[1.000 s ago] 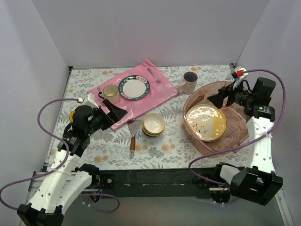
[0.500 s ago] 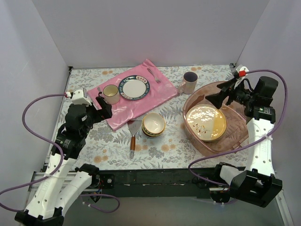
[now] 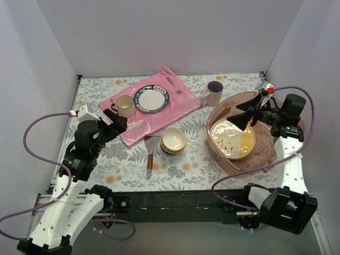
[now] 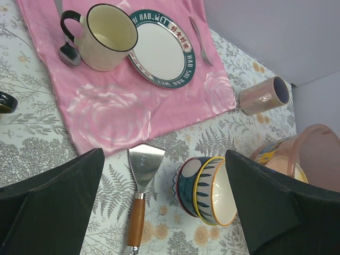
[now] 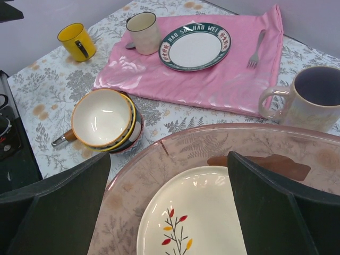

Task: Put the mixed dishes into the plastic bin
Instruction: Pick up the bowl from the center of the board.

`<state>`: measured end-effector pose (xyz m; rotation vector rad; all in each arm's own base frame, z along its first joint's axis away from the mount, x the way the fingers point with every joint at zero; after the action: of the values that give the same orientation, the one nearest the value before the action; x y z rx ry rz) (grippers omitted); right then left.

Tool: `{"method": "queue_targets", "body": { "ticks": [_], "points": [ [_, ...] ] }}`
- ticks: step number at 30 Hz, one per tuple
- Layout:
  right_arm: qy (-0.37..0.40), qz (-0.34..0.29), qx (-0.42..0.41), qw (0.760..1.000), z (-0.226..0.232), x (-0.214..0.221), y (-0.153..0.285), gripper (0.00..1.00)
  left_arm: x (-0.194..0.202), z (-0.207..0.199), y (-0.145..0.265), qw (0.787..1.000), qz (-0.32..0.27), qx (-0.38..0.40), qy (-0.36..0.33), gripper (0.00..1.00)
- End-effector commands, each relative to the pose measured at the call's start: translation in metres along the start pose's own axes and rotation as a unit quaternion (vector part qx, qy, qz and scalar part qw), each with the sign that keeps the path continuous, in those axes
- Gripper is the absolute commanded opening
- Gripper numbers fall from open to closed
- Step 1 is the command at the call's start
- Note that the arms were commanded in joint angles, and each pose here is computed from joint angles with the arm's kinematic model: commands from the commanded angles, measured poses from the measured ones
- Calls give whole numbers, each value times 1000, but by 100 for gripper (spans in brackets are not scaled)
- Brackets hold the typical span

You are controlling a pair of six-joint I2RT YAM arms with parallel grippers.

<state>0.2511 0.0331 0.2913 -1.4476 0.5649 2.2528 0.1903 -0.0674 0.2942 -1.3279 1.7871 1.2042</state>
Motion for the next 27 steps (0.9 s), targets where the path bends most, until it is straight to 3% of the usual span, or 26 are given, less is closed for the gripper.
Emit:
{"method": "queue_targets", "body": {
  "ticks": [1,6,9,10,11,14,17,22,24,27],
  "points": [
    [47,-11,-22,999,12,-6,2,98,4,-7,-6,999,14,20,31,98],
    [50,-8,-23,998,13,-2,2,98,12,-15,-19,997,54,37,47,98],
    [51,-7,-25,998,13,0,2,98,27,-31,-24,986,110,113,47,98],
    [51,-7,-26,998,13,1,2,98,28,-39,-27,981,118,150,48,98],
    [49,-6,-26,998,13,3,2,98,40,-47,-24,965,166,198,54,98],
    [46,-5,-29,999,13,5,2,98,57,-58,-36,936,245,244,64,98],
    [46,-5,-29,999,14,6,2,98,69,-62,-47,925,283,244,65,95],
    [44,-5,-29,999,13,7,2,98,86,-73,-54,936,306,171,8,91],
    [44,-4,-29,999,13,7,2,98,91,-76,-58,937,316,151,-9,78],
    [43,-4,-29,999,13,7,2,98,103,-75,-62,937,329,109,-37,72]
  ]
}}
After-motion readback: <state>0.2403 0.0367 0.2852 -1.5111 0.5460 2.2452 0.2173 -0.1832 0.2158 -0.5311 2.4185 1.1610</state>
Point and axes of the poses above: each gripper's point midway between its finger pads, its own y axis back along the fingers, its own z axis along the line the jaws close on, x = y × z, the point moved 7 cm from there along y, back along the fingers, and after that the axes turned 11 degrees about -y, right-handed, at the moved point
